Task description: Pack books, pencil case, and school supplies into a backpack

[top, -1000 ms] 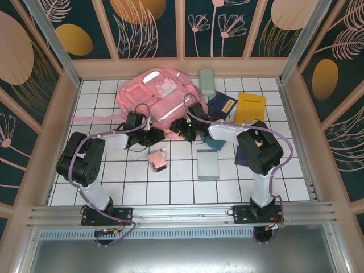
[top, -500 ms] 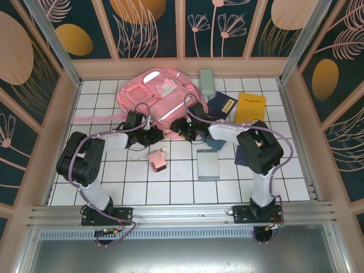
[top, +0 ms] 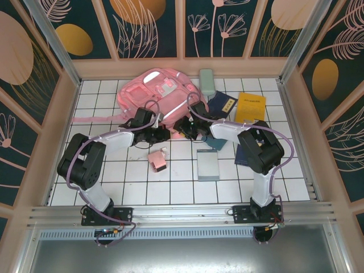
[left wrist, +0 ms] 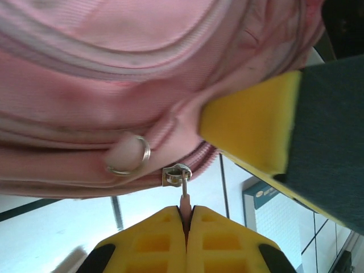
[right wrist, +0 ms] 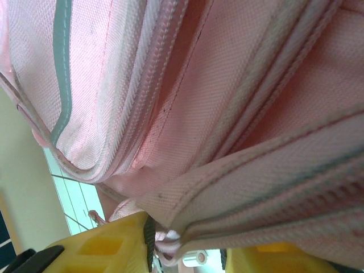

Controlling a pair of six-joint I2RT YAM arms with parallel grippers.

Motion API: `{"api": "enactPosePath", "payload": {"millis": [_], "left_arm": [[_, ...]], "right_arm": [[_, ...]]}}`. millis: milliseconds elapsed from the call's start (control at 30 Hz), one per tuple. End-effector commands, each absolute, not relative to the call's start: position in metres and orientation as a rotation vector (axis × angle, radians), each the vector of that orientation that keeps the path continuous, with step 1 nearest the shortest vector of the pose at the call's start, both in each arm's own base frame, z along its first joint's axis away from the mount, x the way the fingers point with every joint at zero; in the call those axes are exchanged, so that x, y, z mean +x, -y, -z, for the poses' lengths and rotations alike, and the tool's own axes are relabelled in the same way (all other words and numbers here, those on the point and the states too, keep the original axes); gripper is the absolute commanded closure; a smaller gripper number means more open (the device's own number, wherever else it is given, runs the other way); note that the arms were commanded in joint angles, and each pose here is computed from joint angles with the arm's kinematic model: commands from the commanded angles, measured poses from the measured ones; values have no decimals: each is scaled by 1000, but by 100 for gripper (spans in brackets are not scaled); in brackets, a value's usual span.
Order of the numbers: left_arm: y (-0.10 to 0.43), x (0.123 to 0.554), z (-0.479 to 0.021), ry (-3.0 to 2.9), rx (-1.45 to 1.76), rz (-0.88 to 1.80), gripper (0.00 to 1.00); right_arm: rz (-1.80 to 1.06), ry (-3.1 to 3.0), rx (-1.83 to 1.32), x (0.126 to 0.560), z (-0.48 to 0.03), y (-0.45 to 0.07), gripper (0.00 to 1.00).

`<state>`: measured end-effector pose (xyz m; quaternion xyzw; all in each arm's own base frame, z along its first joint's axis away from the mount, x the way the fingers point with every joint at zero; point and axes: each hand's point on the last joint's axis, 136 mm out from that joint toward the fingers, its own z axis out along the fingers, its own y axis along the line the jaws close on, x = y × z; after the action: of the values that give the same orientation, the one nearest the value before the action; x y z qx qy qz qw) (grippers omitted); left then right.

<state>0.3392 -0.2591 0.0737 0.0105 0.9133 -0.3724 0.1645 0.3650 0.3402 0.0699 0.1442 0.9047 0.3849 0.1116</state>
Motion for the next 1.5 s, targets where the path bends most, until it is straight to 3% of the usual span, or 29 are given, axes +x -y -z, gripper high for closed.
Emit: {"api": "enactPosePath", "payload": {"millis": [0,133,267,300,533,833,1167,1467], "left_arm": [[278,346,-101,-2537,137,1104,100],[263,347,-89,-2590,127,957,100],[221,348,-64,-2695,62,606,100],[213,347,-62,-2707,53,542,100],[137,349,-61,-2735,-51,1,100],[34,382,-76,-2668,-335,-267,100],[-20,426,-63,-2621,-561,-322,100],[-4,361,-65,-2673,-652,-147,100]], "right_arm": [[-1105,-2612,467,375,-69,-333,64],[-1081,-2614,468,377,-68,-331,70],[-1046,-2617,484,377,-66,-325,99],[-1036,-2615,489,377,-66,-323,100],[-989,-2580,525,380,-72,-308,100],[-987,-2558,545,376,-77,-294,100],[-1018,-2585,470,375,-77,-302,100],[-961,-2586,288,405,-78,-311,100]]}}
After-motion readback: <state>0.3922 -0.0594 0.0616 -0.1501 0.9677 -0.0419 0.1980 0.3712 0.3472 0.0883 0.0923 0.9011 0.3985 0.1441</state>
